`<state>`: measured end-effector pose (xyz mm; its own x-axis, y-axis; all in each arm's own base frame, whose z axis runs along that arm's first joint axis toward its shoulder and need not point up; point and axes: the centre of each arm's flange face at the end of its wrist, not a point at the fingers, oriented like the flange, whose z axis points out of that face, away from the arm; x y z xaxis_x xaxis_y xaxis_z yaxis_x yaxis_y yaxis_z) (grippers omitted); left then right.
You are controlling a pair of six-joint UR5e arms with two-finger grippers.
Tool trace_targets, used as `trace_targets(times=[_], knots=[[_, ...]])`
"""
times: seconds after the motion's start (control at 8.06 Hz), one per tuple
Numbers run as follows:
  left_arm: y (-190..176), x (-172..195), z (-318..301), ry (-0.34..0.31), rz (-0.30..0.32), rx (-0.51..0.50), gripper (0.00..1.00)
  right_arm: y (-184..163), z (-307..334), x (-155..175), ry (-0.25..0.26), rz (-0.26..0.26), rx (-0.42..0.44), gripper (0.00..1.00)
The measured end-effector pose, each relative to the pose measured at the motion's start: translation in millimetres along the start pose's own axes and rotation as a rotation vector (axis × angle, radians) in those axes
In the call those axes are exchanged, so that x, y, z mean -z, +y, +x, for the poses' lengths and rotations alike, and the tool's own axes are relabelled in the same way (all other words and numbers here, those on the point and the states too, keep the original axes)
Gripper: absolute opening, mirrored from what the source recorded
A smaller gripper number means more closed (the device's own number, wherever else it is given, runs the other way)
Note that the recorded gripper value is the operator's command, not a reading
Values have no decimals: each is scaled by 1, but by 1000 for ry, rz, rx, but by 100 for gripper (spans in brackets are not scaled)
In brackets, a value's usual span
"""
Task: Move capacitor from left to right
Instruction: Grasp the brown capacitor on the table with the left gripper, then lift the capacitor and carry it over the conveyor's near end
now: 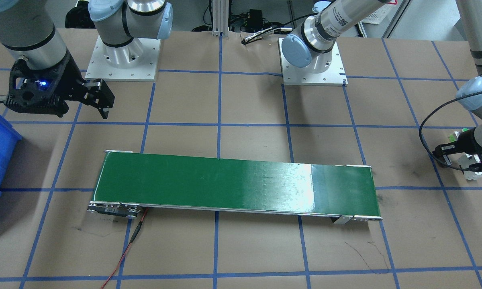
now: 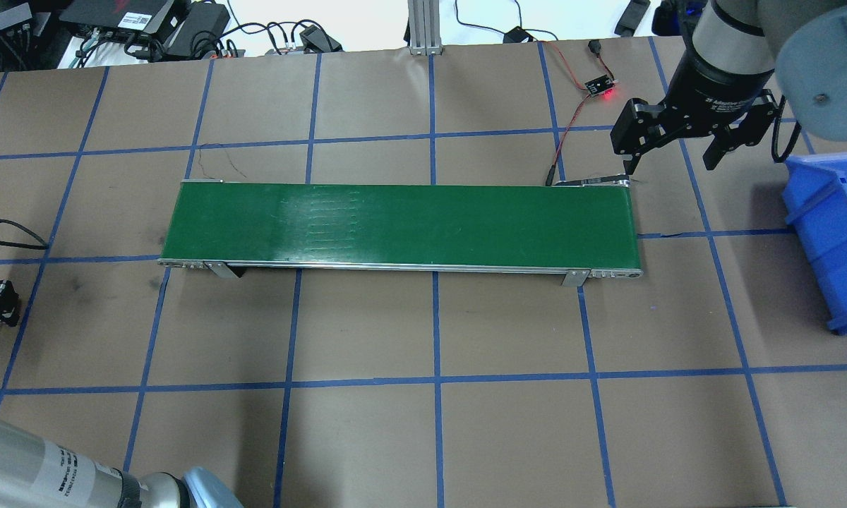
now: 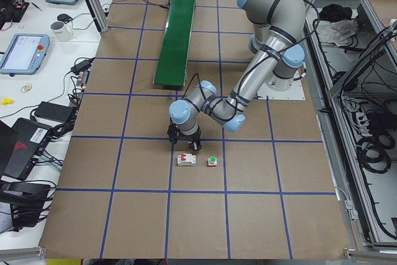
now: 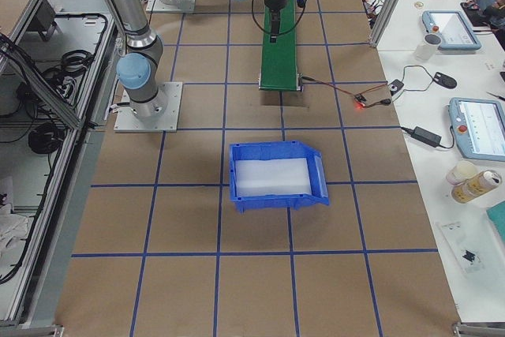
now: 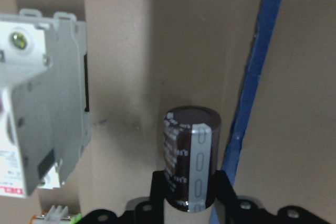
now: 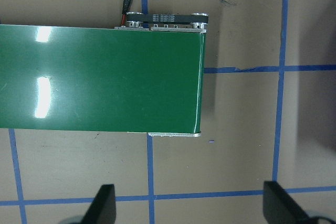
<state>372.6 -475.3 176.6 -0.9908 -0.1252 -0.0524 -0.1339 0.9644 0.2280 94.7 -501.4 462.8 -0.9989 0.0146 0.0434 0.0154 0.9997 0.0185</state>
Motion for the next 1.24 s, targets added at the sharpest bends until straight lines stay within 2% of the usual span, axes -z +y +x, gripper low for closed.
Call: trace_targets(times=[0.25,0.5,0.87,0.99,1.24], knots=[[1,19,6,-11,23,-11,0,0,0,0,-2,0,-1,100],[-2,64,49,-6,75,-69,0,0,0,0,-1,1,0,100],[-13,144,186,-35,172,-220,0,0,0,1,-2,3,0,100],[-14,159,236,-14,211,-263,0,0,0,0,-1,3,0,100],[-19,163,292,27,236,-329,0,0,0,0,-1,4,0,100]])
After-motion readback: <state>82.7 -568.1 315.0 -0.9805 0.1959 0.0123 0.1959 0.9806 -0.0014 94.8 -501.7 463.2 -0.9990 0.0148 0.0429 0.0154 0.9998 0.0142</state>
